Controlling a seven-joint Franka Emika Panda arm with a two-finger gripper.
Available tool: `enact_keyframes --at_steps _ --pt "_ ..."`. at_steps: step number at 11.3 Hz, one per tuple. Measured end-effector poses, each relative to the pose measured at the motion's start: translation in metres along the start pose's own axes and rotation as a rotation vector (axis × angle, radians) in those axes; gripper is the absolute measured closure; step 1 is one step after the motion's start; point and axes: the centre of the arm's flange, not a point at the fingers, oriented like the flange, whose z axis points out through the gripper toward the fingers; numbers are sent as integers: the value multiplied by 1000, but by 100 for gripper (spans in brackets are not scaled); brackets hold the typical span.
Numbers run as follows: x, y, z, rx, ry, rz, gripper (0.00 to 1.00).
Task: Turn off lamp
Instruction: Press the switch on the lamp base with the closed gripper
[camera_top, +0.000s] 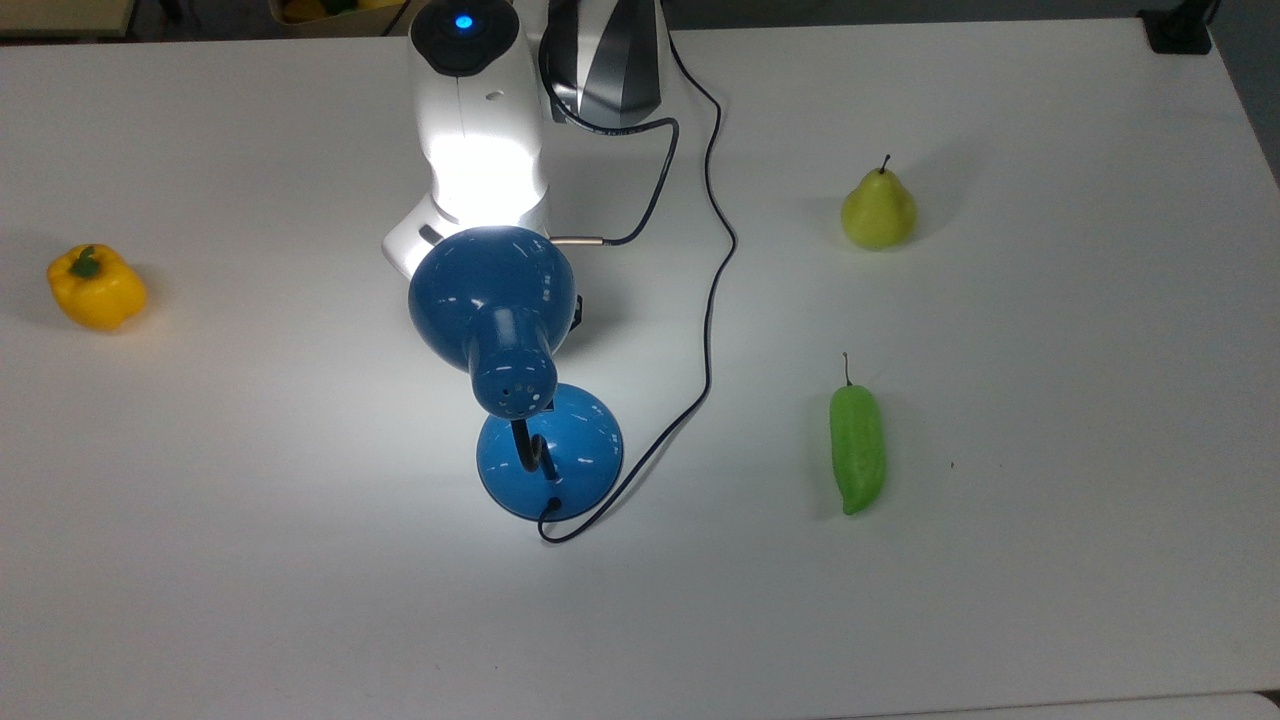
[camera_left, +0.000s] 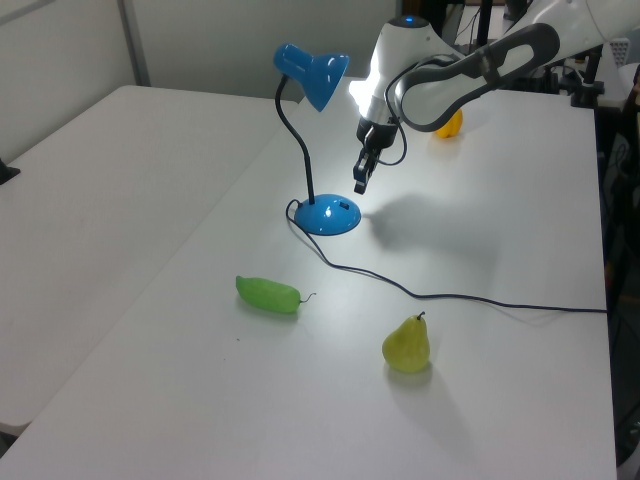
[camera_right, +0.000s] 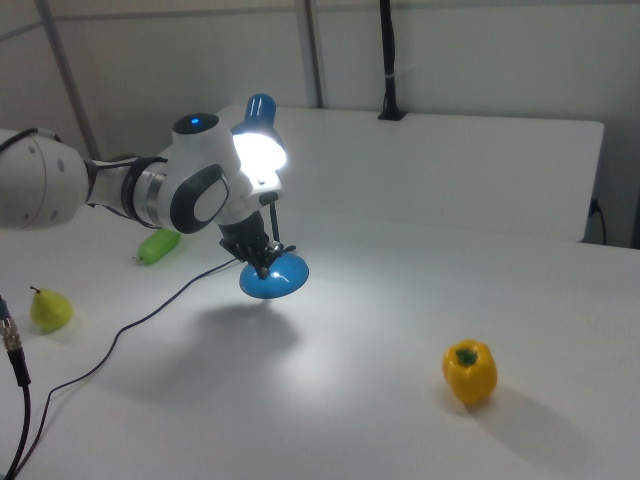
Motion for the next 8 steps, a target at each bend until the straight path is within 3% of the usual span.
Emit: enact_keyframes --at_steps 8 --pt "3 -9 15 -4 42 -3 99"
